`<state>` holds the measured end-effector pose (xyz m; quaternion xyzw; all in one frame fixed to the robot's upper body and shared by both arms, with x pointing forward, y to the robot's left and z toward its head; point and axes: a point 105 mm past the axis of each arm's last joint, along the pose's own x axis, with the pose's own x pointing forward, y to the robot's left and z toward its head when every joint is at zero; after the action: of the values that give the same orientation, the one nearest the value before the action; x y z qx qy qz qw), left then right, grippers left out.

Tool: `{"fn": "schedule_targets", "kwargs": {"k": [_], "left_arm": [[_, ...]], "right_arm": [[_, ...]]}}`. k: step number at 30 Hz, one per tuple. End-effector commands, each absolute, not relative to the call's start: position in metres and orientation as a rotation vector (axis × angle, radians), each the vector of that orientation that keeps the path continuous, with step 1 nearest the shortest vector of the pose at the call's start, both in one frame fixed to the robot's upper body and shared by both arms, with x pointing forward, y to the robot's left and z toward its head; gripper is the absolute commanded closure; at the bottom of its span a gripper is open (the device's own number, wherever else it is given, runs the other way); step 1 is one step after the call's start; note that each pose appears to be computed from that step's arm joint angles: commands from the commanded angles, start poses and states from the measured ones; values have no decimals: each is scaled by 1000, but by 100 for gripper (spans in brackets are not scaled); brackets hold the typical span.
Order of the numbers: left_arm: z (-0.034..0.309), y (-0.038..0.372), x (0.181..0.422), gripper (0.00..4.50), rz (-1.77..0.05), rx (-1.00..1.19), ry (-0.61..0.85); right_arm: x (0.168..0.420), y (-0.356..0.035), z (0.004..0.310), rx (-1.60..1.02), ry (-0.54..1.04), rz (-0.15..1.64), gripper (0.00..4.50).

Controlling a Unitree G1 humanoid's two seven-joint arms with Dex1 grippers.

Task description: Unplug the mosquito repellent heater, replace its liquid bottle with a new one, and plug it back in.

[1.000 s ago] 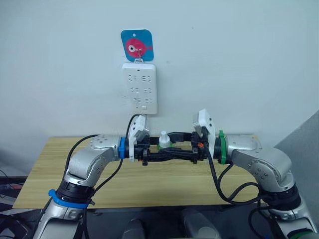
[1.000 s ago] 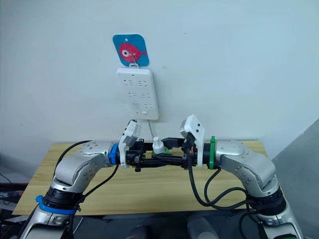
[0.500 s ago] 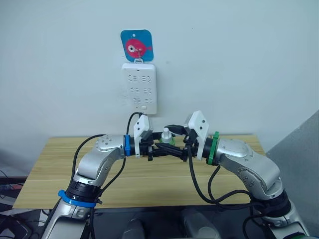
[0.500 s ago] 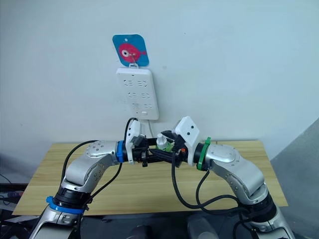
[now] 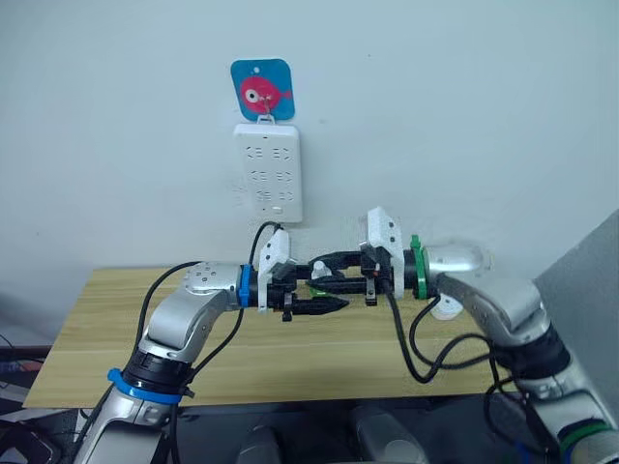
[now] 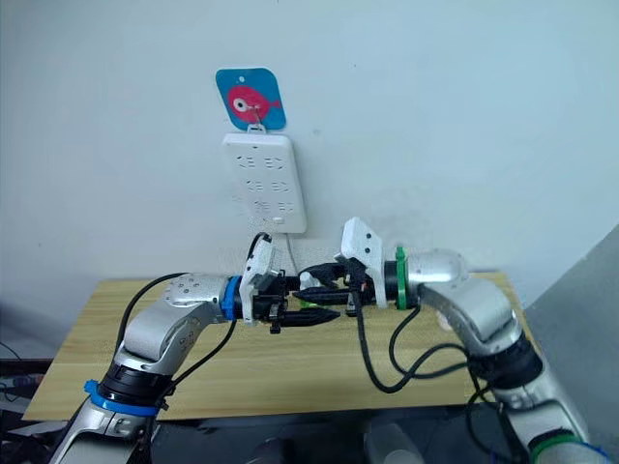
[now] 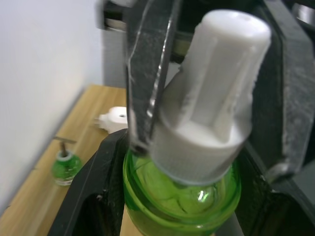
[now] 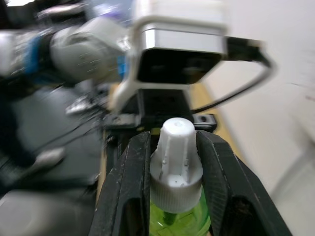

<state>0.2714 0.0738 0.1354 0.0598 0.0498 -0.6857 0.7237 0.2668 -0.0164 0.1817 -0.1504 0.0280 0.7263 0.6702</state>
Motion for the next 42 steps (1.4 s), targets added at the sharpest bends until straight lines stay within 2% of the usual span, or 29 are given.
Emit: {"fn": "schedule_targets", "kwargs": {"k": [1, 5, 7, 10, 16, 19, 23, 28, 38, 41, 42], "left_arm": [[144, 79, 269, 213, -1532, 170, 74], [145, 81, 271, 213, -1517, 180, 58], [145, 82, 273, 213, -1496, 182, 48], [144, 83, 274, 213, -1477, 186, 37], [141, 84, 285, 213, -1394, 188, -8], [140, 81, 291, 213, -1345, 191, -37], [140, 76, 296, 213, -1314, 173, -58], [140, 72, 299, 213, -1314, 171, -72], [144, 71, 302, 213, -1304, 174, -83], [143, 71, 300, 213, -1303, 174, -82], [143, 71, 300, 213, -1302, 173, -80]], "right_arm": [[254, -21, 177, -461, 108, 1850, 348], [266, -28, 180, -478, 113, 1806, 348], [267, -32, 182, -455, 100, 1783, 274], [277, -36, 188, -453, 19, 1647, 178], [279, -58, 202, -357, -69, 1368, 177], [269, -59, 200, -300, -101, 1234, 177], [252, -43, 191, -220, -90, 1177, 177], [270, -32, 180, -191, -69, 1010, 177], [278, -14, 178, -161, -60, 1005, 177], [279, -14, 182, -145, -73, 1027, 237], [278, -14, 183, -143, -73, 1042, 271]]}}
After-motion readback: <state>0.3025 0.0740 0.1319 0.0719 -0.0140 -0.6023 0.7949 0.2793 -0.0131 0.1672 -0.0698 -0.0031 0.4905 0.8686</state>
